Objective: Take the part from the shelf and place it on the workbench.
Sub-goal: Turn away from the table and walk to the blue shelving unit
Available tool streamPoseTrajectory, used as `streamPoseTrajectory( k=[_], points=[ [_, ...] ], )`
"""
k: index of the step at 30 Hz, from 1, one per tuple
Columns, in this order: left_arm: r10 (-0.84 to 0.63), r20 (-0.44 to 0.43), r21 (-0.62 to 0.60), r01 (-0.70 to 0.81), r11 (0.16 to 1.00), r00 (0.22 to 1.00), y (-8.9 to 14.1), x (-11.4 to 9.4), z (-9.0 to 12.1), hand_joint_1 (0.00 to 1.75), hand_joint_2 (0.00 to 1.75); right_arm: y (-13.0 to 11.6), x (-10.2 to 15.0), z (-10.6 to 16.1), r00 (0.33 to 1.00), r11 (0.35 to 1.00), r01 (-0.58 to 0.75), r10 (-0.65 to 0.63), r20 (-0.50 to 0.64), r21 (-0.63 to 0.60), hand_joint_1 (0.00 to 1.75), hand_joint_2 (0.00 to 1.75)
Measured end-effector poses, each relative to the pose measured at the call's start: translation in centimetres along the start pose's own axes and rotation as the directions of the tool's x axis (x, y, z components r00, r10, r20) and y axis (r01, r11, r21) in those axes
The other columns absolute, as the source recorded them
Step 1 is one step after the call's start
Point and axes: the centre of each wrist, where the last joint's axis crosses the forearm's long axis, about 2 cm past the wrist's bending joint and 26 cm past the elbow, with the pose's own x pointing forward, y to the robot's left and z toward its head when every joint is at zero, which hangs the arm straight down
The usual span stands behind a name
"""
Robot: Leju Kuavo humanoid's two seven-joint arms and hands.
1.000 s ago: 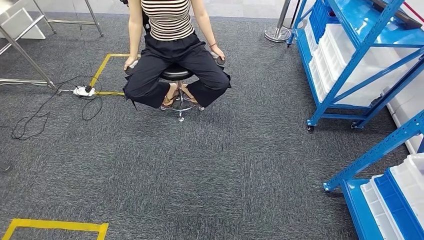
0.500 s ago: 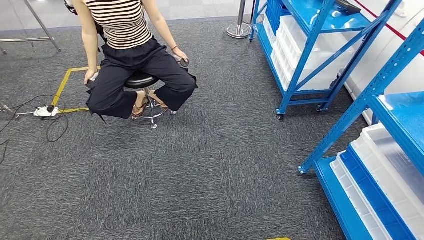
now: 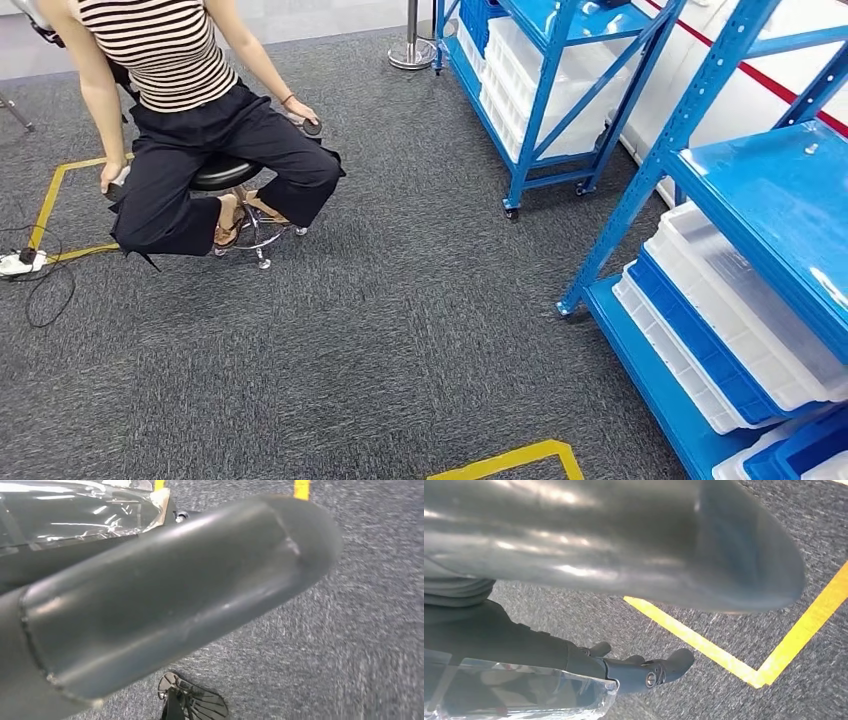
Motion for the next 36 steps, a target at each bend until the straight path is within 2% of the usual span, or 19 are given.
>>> streamPoseTrajectory(
  k=[36],
  points=[
    [-0.004,0.014,-0.01,0.004,1.0,1.0,-0.12,0.28,-0.03,0.0,0.0,0.05,-0.05,0.04,1.0,1.0,0.006,-0.006,-0.006,0.0,0.0,0.0]
  ],
)
